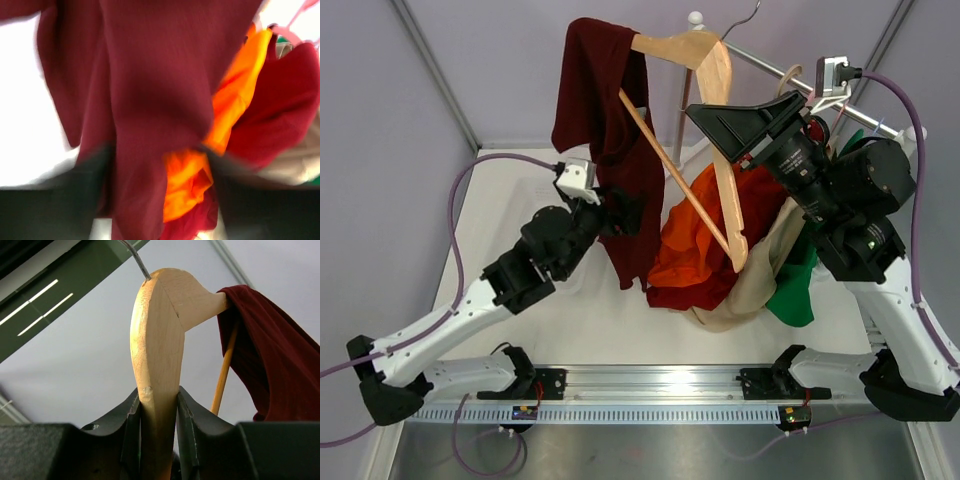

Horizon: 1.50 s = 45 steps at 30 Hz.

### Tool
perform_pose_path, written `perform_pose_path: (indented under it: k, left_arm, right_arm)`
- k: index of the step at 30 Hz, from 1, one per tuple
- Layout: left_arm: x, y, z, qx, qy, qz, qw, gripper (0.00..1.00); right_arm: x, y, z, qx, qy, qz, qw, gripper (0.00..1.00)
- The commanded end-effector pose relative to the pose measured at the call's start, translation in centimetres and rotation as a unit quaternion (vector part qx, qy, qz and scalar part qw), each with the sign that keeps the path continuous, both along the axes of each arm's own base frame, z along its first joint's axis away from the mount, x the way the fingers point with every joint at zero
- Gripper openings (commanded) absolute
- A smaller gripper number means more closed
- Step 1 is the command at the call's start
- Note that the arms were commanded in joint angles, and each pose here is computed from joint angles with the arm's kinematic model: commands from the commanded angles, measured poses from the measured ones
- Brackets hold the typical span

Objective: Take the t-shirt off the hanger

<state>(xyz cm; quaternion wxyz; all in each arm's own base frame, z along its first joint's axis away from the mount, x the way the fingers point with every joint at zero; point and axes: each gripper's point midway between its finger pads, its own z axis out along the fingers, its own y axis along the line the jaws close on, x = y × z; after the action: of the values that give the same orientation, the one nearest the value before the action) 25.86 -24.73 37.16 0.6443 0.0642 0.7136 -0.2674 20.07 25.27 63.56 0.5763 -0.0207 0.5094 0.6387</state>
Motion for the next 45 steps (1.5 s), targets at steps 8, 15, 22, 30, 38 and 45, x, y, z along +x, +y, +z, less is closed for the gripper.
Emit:
perform_pose_path:
  k: [8, 15, 22, 30, 38, 45]
  left_arm:
    - [10.3, 0.2, 6.6, 0.028, -0.098, 0.130, 0.986, 0.99]
    - [9.8, 3.4, 8.9, 0.048, -0.123, 0.181, 0.975, 0.00]
    - [7.2, 6.3, 15.3, 0.051, -0.173, 0.159, 0.971, 0.00]
    - [7.7, 9.7, 25.0, 0.007, -0.217, 0.147, 0.965, 0.00]
    - [10.2, 16.0, 27.1, 0.002, -0.223, 0.218, 0.950, 0.00]
    - [10.1, 20.6, 21.0, 0.005, -0.192, 0.269, 0.944, 0.00]
  right_arm:
    - [-6.0, -0.9, 2.4, 0.033, -0.052, 0.108, 0.992, 0.00]
    - [-7.0, -4.3, 2.8, 0.030, -0.086, 0.034, 0.995, 0.00]
    - [-7.8, -8.9, 2.3, 0.014, -0.101, -0.069, 0.992, 0.00]
    - [-8.3, -10.9, -1.2, -0.006, -0.079, -0.100, 0.992, 0.00]
    - [-7.4, -10.6, -4.1, -0.052, -0.052, -0.113, 0.991, 0.00]
    - [-6.5, -10.5, -5.8, -0.078, -0.033, -0.126, 0.988, 0.00]
